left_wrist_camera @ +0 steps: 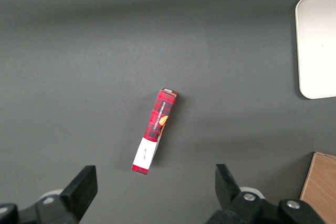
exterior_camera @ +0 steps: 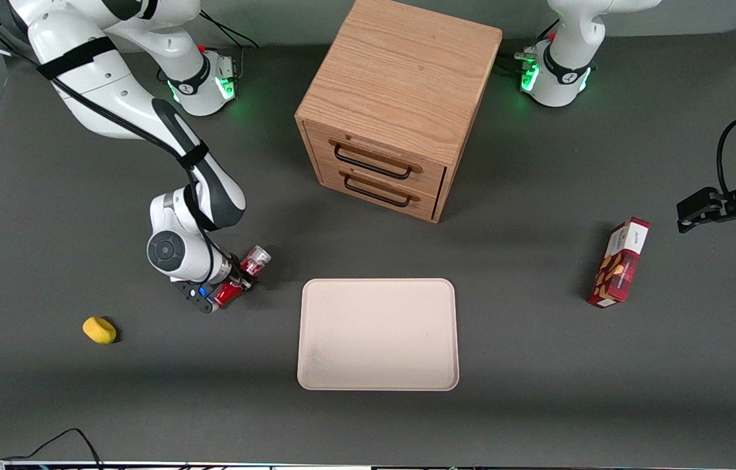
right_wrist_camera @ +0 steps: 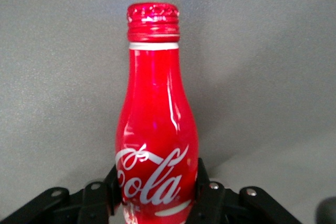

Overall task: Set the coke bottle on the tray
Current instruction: 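Close the right gripper around the bottle's body, then lift the bottle and carry it over the cream tray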

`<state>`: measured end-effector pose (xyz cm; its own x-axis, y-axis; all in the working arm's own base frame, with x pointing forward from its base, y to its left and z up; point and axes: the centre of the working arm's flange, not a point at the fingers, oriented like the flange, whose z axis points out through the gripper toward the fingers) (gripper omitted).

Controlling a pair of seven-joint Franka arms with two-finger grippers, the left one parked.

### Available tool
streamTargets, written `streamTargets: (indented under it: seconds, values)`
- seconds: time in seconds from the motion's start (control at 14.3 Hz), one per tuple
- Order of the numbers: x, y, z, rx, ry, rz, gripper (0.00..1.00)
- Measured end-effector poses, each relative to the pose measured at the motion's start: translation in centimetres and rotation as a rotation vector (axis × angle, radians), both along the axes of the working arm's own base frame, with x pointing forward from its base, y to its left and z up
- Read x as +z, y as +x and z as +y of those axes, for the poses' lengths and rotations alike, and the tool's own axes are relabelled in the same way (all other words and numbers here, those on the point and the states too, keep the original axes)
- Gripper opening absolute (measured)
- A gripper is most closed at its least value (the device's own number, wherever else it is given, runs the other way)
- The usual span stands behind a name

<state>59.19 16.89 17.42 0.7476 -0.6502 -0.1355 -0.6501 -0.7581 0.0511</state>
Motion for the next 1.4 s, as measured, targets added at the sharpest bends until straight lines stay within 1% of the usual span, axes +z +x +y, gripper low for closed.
streamTargets:
  seconds: [0.21, 0.35, 0.49, 0.63, 0.77, 0.84, 0.98, 1.19, 1.26, 1.4]
  values:
    - [0.2, 0.2, 0.0, 0.000, 0.001, -0.006, 0.54]
    - [1.9, 1.1, 0.2, 0.006, 0.005, -0.032, 0.54]
    - [6.2, 3.1, 0.5, 0.031, 0.007, -0.045, 0.54]
    - [12.6, 5.8, 1.1, 0.067, 0.014, -0.065, 0.54]
    - [18.8, 8.1, 1.7, 0.110, 0.029, -0.106, 0.54]
    - [20.8, 8.9, 2.1, 0.140, 0.038, -0.132, 0.54]
    - [23.3, 10.4, 4.0, 0.248, 0.059, -0.194, 0.54]
    - [24.1, 12.2, 8.7, 0.456, 0.088, -0.277, 0.54]
    - [23.8, 12.7, 10.0, 0.519, 0.096, -0.294, 0.54]
    - [21.9, 13.3, 12.0, 0.605, 0.111, -0.311, 0.54]
